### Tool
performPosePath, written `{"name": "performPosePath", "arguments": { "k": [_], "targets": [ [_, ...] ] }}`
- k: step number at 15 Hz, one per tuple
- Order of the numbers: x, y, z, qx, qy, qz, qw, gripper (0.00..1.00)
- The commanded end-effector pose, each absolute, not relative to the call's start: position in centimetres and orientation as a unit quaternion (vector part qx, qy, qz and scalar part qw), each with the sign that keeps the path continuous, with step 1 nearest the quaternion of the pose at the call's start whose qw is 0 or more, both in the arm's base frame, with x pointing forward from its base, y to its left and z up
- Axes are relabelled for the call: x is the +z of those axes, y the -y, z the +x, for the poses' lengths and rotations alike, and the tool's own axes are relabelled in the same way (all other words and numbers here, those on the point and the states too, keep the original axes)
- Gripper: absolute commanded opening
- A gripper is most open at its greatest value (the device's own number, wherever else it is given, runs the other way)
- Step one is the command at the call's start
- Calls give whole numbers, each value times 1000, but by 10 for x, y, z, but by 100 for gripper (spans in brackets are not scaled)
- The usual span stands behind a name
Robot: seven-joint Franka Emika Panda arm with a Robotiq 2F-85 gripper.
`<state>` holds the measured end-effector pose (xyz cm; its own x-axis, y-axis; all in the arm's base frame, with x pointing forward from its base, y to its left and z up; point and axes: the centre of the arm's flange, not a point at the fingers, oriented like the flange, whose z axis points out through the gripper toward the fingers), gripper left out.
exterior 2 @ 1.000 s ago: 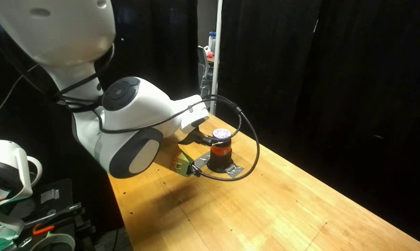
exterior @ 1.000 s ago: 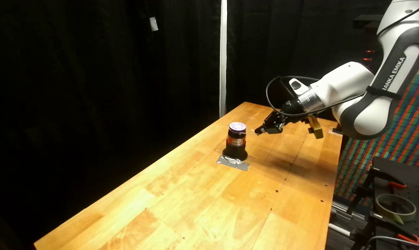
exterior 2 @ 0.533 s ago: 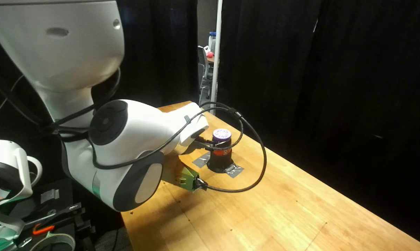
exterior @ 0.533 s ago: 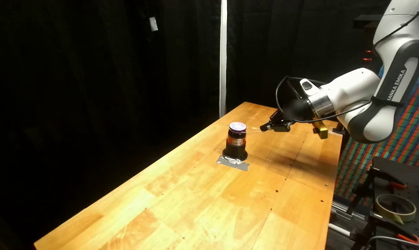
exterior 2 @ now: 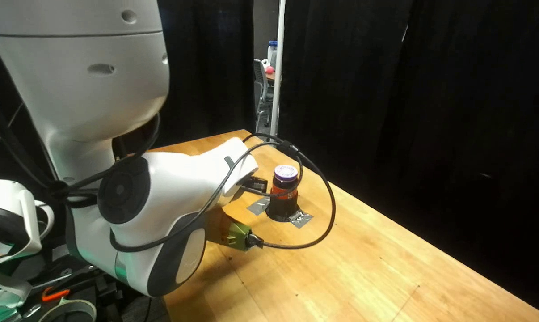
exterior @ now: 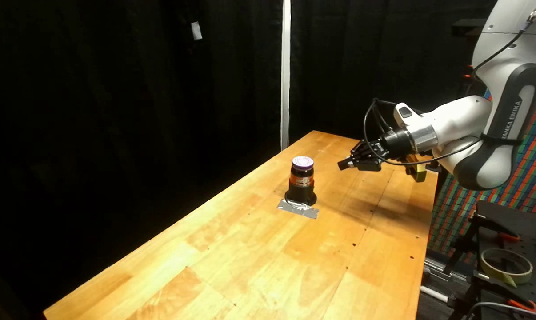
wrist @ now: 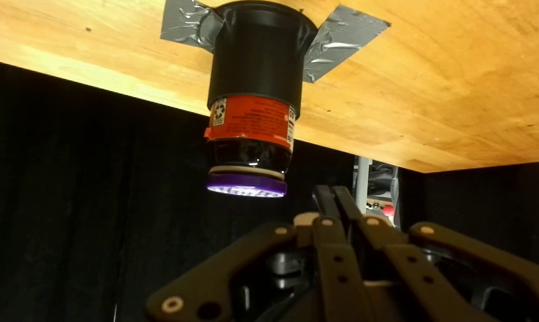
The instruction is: Put the rubber band on the cup
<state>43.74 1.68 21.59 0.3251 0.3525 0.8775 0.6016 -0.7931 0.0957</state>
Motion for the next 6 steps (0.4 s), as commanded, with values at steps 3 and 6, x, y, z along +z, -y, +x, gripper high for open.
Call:
{"name": "performPosePath", "arguments": {
  "k": [3, 6],
  "targets": [
    [230, -10, 444, -411, 301, -849, 137, 41],
    [237, 5, 459, -330, 274, -897, 106, 64]
  ]
}}
